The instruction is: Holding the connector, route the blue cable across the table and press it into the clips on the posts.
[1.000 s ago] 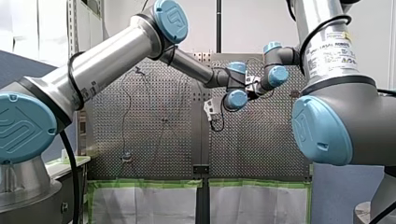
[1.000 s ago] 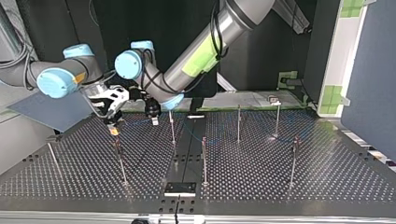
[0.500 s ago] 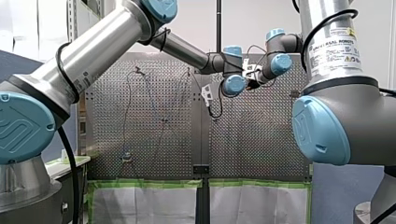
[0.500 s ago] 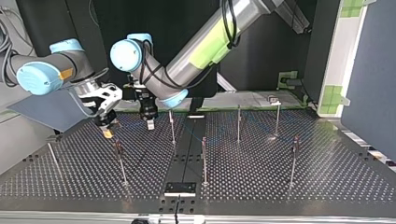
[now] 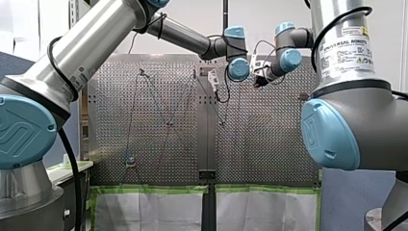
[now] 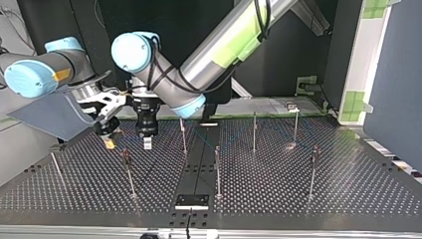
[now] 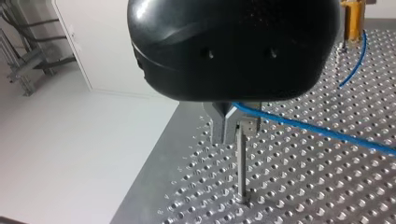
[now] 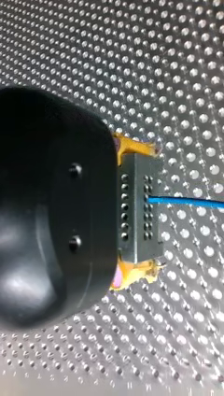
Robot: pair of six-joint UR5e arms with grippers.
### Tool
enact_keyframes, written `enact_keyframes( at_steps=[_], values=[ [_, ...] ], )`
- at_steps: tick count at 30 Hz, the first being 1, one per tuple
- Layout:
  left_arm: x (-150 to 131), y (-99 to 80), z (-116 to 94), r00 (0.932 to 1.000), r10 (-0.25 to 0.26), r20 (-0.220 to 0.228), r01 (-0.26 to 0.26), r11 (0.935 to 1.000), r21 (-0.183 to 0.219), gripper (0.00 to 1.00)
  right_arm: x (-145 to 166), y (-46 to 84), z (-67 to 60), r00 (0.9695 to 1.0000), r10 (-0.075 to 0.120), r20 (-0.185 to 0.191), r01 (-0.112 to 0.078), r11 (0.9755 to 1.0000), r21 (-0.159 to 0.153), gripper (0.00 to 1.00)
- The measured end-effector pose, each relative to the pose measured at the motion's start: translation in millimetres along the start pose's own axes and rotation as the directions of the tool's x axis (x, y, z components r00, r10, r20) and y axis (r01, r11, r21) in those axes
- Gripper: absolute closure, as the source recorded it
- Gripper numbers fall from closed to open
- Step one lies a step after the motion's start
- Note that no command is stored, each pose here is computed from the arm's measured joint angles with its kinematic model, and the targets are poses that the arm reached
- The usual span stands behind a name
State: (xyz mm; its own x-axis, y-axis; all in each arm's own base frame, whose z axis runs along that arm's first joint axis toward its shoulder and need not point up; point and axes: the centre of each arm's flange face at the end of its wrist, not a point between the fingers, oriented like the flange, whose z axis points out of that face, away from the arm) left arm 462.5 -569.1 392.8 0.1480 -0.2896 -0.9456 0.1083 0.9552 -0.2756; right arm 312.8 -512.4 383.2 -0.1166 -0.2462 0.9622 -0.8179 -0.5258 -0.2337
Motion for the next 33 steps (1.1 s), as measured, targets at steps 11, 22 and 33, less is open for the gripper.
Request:
enact_keyframes(
  at_steps=[11, 22, 33],
  values=[
    [33.3, 12.4, 20.6, 0.9993, 0.021, -0.031, -0.019, 0.9985, 0.052, 1.00, 24.2, 0.9, -6.0, 0.9994, -0.005, -0.035, 0.006, 1.0000, 0.002, 1.00],
    [33.3, 14.4, 39.5, 0.9997, -0.019, 0.014, 0.018, 0.9936, 0.111, 1.00, 38.7, 11.8, -4.5, 0.9985, -0.007, -0.054, 0.006, 0.9999, -0.012, 1.00],
    [30.1, 22.6, 59.4, 0.9981, -0.050, 0.036, 0.043, 0.9842, 0.172, 1.00, 44.8, 22.9, 3.8, 0.9982, -0.007, -0.060, 0.006, 1.0000, -0.006, 1.00]
  ],
)
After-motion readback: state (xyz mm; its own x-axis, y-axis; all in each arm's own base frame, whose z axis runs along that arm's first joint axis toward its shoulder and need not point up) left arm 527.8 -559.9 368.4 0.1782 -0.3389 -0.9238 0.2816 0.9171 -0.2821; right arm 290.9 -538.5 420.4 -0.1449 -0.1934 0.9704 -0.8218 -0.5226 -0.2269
